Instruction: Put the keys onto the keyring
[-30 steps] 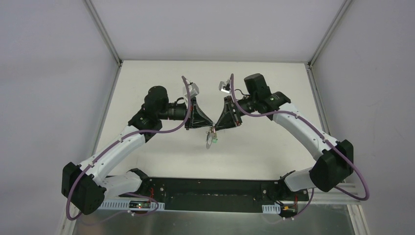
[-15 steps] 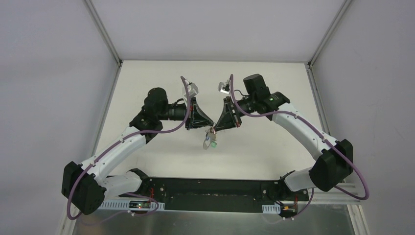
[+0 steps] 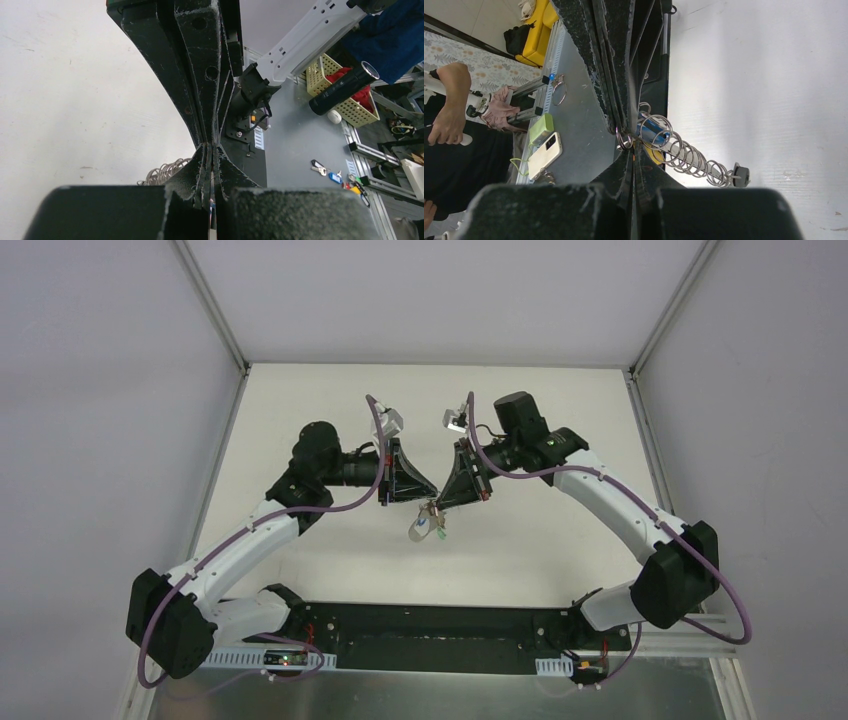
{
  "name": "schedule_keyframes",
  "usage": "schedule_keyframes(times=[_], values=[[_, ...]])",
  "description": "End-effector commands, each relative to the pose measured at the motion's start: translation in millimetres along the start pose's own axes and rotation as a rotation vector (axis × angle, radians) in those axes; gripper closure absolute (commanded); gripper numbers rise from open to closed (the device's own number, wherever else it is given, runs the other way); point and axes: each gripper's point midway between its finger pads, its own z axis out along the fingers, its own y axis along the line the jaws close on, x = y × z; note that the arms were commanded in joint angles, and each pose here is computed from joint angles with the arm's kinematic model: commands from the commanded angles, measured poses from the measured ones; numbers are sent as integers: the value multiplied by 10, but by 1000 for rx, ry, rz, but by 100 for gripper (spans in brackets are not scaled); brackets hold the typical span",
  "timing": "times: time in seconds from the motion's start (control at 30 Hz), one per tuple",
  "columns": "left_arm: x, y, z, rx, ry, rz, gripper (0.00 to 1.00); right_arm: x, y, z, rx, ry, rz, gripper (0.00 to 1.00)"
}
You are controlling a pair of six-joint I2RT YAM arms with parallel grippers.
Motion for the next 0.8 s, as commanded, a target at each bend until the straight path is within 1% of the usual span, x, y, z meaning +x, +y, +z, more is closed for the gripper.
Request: schedule_keyframes(times=[0.0,0.07,0.1,0.2,0.33,0.4,0.53,0.77], values=[[-201,-201,2,78,-65,78,100,-20,-16,48,-16,-1,-15,100],[-207,-213,0,83,-66,80,100,-20,-20,50,-15,0,-13,100],[-205,-208,-2,82,-66,80,100,-23,-17,49,-12,0,-14,98],[-191,-191,-14,74,-65,85,100,-49,-17,4,9,-9,-30,89],[-187,-142,-27,52,-70,84,100,-136,45,-124,45,-35,-84,76],[-195,-128,-22,45,-72,81,100,-186,93,-185,68,-42,-121,72],[-209,-104,-17,34,-78,72,100,-277,174,-262,102,-55,-176,69],[-210,-53,-4,16,-84,58,100,-347,235,-267,76,-65,-182,68]])
